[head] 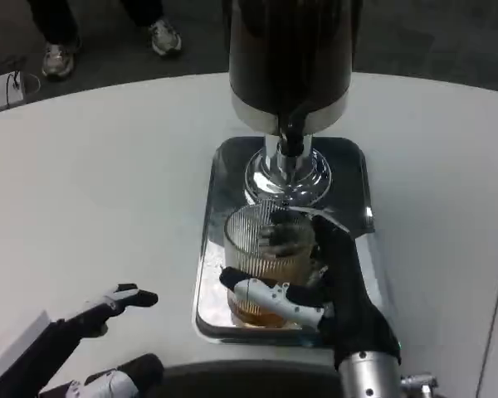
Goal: Grasp the cup under the faucet to collect the drink, then remove the cup.
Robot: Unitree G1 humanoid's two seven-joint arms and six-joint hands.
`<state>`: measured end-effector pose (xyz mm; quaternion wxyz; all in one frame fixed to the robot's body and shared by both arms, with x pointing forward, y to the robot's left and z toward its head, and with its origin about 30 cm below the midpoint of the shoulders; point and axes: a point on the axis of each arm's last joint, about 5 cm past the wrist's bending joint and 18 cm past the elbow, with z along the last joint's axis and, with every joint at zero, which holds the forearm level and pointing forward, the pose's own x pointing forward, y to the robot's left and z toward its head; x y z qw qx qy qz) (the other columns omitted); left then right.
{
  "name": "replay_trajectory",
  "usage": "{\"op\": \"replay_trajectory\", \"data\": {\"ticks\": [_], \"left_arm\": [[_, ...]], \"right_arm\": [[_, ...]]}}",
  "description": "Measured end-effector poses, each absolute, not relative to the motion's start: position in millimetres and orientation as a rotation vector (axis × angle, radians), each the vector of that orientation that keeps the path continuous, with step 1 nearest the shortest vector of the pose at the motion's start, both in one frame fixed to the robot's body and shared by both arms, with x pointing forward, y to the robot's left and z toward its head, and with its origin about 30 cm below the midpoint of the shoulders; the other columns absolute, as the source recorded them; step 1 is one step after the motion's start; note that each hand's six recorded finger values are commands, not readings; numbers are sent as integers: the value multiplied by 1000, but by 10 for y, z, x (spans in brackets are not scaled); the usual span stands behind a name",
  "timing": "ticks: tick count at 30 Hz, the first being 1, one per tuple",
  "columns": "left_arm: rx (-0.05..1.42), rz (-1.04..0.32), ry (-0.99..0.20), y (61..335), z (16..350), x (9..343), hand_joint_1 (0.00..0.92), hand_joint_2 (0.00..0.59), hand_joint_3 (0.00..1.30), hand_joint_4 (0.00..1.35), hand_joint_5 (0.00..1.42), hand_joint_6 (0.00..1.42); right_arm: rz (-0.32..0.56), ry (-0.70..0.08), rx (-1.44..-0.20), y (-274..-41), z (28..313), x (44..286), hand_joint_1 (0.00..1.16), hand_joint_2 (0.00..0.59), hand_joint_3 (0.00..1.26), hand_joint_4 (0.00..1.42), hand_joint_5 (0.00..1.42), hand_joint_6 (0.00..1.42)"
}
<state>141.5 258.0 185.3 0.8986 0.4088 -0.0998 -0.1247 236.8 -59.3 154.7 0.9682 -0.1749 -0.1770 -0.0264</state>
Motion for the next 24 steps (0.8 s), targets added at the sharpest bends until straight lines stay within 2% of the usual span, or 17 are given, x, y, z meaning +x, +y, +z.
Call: {"op": "replay_trajectory", "data": {"ticks": [6,12,18,24], "left_arm": [[841,-264,-216,2583,1840,1470,0,40,233,86,124,199],[840,-272,-229,2582,1833,1514,0,39,233,86,131,203],[850,-290,-275,2554,1864,1566,0,43,230,86,134,205],[873,-320,-334,2499,1906,1614,0,44,225,81,127,206]], "right_arm": [[29,-349,-346,-667,1574,2138,1022,222,1145,1366,1424,1424],[86,-378,-319,-740,1646,1874,1024,222,1145,1366,1424,1424],[109,-428,-310,-870,1778,1672,1022,222,1145,1366,1424,1424],[116,-503,-380,-1119,1941,1486,1022,222,1145,1366,1424,1424]]}}
